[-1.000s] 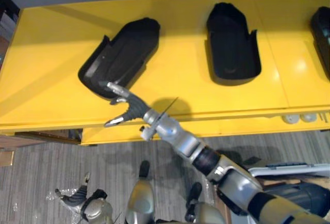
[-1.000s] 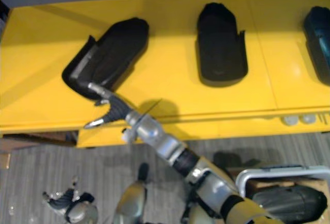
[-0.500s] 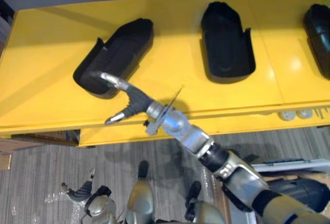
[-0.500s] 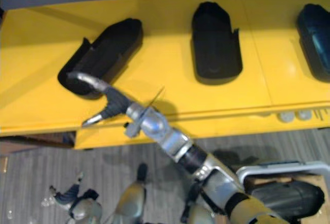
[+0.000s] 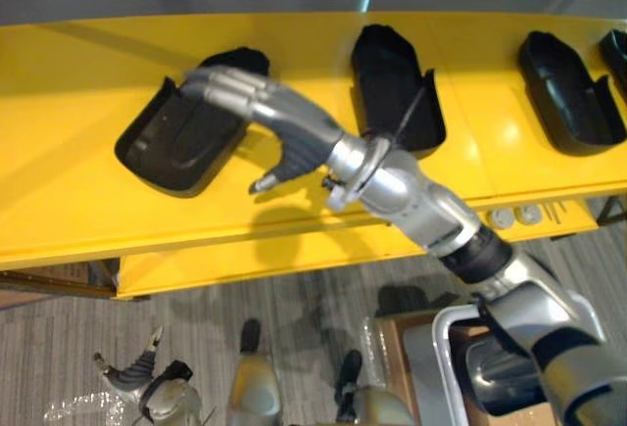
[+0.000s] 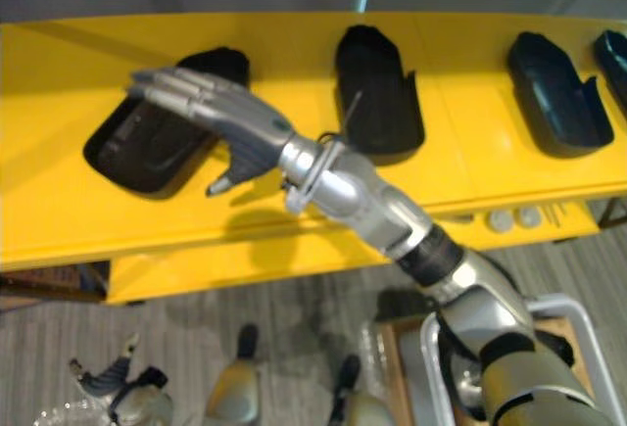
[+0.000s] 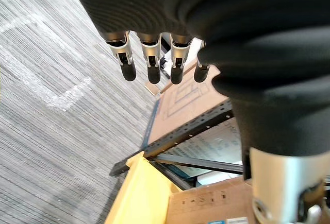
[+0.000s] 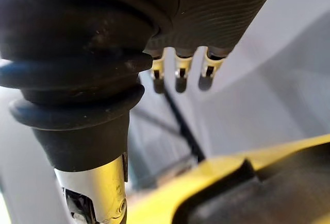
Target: Walk over and take plastic housings, then place them on the shelf
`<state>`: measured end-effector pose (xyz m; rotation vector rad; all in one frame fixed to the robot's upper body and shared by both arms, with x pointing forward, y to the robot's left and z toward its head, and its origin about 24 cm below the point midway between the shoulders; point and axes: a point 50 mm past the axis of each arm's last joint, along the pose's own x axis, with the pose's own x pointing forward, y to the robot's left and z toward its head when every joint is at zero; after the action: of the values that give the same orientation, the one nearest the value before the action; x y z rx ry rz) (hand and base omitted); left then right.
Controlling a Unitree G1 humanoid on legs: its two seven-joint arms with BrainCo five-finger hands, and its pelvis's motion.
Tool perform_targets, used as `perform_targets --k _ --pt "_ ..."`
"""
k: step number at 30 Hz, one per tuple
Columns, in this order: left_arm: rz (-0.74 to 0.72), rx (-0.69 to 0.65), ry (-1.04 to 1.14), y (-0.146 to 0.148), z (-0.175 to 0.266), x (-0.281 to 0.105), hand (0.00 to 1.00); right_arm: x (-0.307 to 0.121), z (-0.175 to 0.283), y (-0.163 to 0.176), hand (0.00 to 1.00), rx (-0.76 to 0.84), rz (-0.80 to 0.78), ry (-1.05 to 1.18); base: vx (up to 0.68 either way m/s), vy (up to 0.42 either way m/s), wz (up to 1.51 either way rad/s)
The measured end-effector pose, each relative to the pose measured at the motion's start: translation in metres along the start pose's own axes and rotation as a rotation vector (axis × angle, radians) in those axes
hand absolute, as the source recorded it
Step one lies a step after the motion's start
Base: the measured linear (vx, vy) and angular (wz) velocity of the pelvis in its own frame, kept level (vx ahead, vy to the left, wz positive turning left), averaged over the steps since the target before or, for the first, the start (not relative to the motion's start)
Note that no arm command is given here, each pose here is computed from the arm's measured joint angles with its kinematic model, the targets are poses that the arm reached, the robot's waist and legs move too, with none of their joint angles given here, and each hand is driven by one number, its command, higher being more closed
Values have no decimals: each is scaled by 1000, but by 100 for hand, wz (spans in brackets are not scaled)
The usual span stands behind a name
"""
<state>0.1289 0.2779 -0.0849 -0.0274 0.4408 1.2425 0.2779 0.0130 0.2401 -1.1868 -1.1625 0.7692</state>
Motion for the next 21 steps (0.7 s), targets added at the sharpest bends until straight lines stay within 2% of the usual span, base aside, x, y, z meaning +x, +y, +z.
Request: perform_targets --k 5,14,21 --pt "-4 3 -11 3 3 5 0 -1 -20 14 0 -129 162 92 -3 -2 1" --pt "-5 3 -1 5 4 9 0 -1 -56 0 0 -313 189 281 -2 -3 7" --pt "-64 -2 4 -3 8 10 0 -3 -71 -1 0 -338 221 343 0 0 0"
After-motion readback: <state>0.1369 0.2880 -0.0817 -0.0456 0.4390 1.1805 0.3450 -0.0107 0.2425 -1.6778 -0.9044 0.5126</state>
